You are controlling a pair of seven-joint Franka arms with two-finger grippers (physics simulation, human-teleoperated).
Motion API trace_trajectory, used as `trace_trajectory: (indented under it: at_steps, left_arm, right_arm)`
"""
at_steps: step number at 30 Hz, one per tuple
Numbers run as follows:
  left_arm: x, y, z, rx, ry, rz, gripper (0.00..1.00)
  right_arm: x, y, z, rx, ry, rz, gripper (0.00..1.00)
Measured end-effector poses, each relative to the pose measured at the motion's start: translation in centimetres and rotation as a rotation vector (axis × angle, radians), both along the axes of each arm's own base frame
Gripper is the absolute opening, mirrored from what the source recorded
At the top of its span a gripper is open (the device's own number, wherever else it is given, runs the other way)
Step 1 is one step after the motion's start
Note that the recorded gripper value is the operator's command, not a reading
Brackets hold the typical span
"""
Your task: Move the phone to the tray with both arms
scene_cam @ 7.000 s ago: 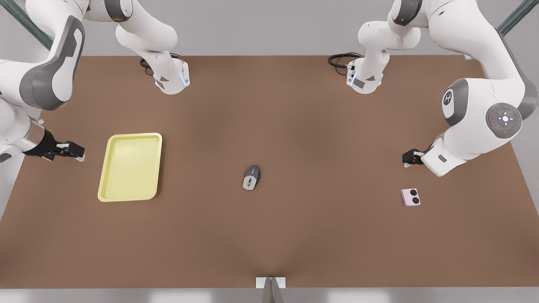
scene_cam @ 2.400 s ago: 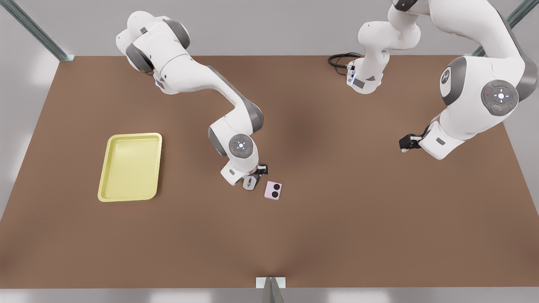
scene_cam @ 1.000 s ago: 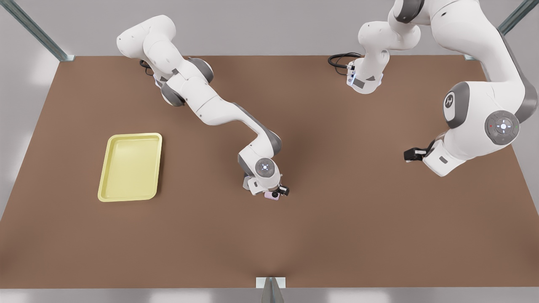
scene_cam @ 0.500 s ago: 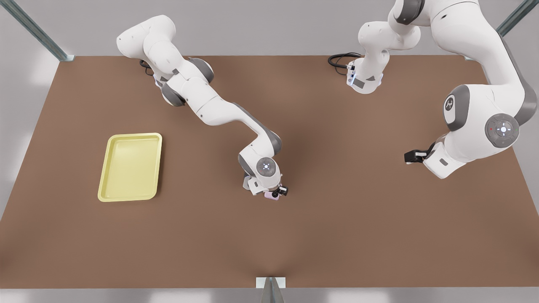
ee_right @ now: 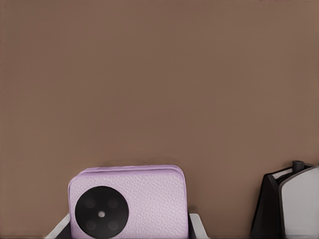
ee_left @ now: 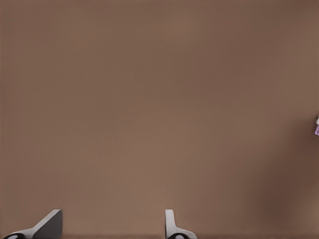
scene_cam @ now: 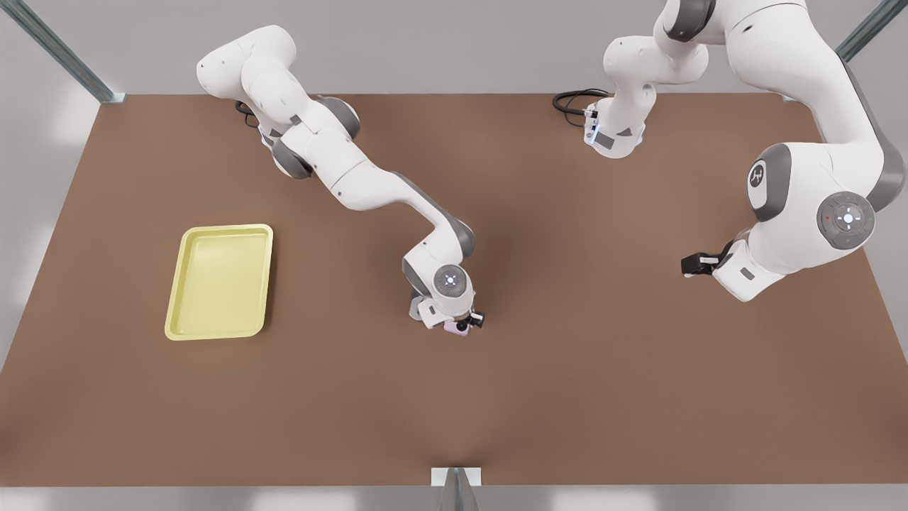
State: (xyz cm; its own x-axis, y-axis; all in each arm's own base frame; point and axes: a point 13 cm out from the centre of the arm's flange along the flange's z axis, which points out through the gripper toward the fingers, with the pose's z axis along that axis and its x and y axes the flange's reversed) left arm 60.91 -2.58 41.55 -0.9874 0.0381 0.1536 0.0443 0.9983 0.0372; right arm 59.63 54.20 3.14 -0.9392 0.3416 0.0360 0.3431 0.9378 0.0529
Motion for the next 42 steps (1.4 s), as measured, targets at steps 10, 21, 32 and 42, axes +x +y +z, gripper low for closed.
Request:
trace_trajectory:
  at_steps: [10,21,32,42]
  left_arm:
    - [0.2,0.0,0.0,0.0,-0.002,-0.003,1.0]
    - [0.3,0.4,-0.4,0.001,0.003,0.003,1.0]
    - [0.3,0.5,-0.4,0.0,0.005,0.004,1.0]
    - [0.3,0.8,-0.5,-0.012,0.006,0.015,1.0]
  right_arm:
    - [0.0,-0.4,0.2,-0.007,0.01,0.009,0.86]
    - [-0.4,-0.3,-0.4,-0.01,0.015,0.021,0.86]
    - [-0.3,-0.2,-0.3,-0.003,0.012,0.025,0.75]
    - [0.1,-0.3,1.8,0.004,0.008,0.029,0.74]
